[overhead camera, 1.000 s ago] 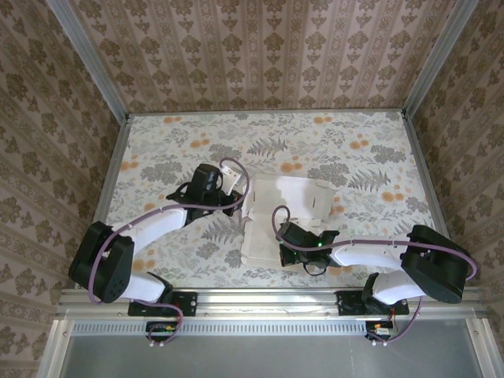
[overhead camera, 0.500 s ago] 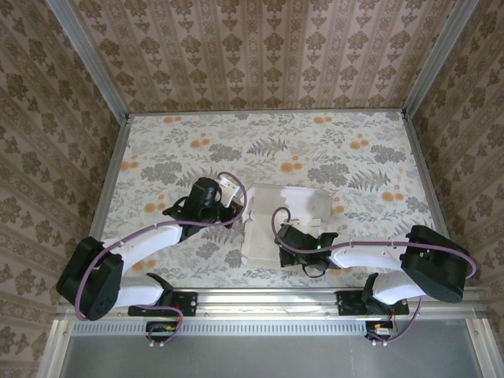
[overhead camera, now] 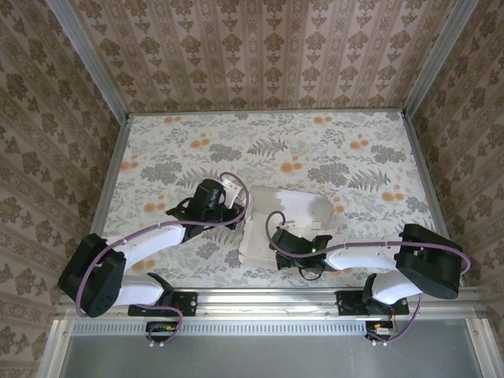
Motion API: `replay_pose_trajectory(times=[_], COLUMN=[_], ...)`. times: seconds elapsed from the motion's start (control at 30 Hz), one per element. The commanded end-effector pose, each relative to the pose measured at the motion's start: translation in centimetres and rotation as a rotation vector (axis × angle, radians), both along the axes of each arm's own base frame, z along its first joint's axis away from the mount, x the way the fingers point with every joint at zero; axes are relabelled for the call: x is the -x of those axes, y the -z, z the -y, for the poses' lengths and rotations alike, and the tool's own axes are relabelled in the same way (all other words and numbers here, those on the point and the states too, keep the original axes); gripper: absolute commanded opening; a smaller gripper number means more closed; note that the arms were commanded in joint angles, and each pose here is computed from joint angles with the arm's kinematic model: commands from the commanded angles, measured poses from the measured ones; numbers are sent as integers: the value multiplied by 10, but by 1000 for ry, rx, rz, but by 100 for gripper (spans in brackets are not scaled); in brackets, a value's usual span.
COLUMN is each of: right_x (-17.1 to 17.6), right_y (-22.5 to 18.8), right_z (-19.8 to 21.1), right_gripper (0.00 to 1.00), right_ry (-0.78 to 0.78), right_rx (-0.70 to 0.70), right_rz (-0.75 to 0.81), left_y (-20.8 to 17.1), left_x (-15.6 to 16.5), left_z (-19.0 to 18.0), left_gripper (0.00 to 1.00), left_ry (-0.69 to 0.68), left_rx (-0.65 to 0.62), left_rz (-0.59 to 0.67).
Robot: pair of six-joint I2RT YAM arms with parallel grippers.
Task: Fold the paper box
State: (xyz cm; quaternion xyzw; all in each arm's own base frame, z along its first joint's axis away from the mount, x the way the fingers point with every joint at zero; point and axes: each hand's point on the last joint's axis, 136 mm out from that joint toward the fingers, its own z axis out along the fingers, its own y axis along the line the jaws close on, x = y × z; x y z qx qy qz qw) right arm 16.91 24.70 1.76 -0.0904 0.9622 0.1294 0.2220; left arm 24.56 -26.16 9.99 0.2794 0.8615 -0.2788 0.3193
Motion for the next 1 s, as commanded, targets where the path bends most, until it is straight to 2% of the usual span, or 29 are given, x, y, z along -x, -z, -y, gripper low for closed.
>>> replay_pose_trajectory(times=[0.0, 0.2, 0.57, 0.77, 0.97], right_x=[5, 12, 12, 8, -4], right_y=[2, -3, -19, -58, -124], right_z=[-8, -27, -56, -67, -60], right_gripper=[1, 1, 1, 1, 3], right_ry=[-51, -139, -210, -259, -299], right_rx=[23, 21, -47, -128, -246], right_rz=[-2, 12, 24, 73, 142], left_y=[18, 29, 29, 33, 33], left_x=[7, 9, 10, 12, 12], left_z=[-5, -13, -6, -4, 0], left_gripper=[5, 4, 3, 2, 2], left_ry=[-17, -22, 0, 10, 19], left_rx=[-53, -100, -76, -100, -110], left_rz=[-64, -58, -65, -52, -39])
